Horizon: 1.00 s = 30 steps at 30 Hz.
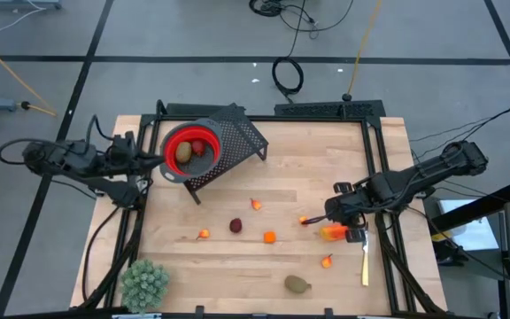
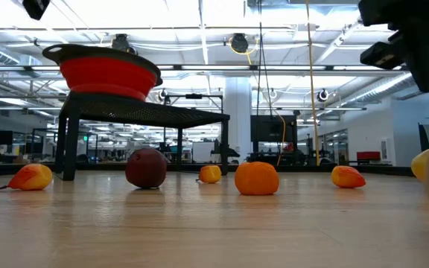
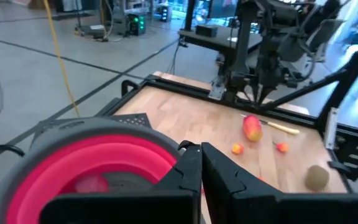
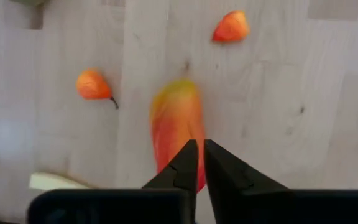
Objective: Pick & Place Fruit
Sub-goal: Put the mango into the red strainer bowl on the shelf
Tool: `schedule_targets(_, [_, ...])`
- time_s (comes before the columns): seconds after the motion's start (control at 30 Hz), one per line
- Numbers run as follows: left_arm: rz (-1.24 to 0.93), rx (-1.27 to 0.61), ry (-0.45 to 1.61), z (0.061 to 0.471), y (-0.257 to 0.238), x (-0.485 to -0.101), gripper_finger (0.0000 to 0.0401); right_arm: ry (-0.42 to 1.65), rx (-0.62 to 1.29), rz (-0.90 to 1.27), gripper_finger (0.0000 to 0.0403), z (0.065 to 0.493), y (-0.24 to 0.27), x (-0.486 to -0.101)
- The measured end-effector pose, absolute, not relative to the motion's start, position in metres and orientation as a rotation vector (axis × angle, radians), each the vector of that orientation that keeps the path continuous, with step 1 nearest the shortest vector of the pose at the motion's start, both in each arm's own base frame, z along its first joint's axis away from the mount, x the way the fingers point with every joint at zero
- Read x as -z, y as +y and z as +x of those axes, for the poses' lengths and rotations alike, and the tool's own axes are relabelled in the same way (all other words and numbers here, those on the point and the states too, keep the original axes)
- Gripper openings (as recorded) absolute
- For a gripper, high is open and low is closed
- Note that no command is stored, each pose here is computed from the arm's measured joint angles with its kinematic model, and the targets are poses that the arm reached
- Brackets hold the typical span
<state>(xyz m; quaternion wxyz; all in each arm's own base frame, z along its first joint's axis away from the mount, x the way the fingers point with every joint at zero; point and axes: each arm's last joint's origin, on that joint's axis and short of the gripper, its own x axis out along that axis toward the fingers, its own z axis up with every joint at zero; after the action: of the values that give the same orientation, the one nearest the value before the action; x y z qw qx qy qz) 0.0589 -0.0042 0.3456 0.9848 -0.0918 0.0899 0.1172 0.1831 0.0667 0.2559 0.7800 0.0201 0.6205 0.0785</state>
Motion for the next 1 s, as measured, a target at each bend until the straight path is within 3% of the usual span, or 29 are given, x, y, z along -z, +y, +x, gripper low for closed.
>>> schedule_targets(0.4, [-0.184,-0.183,0.106,0.037,0.002,-0.343,0.0002,1.425,-0.204,0.176,0.0195,0.178,0.069,-0.255])
schedule_targets(0.57, [-0.190,-0.179,0.086,0.030,0.004,-0.343,0.0017,1.432,-0.193,0.186,0.0249,0.179,0.069,-0.254])
schedule_targets(0.77, [-0.163,-0.168,0.083,0.027,0.005,-0.342,0.0009,1.454,-0.192,0.177,0.0287,0.184,0.071,-0.242])
schedule_targets(1.0, [-0.152,-0.133,0.096,0.027,0.004,-0.342,0.0014,1.524,-0.171,0.162,0.0299,0.184,0.071,-0.218])
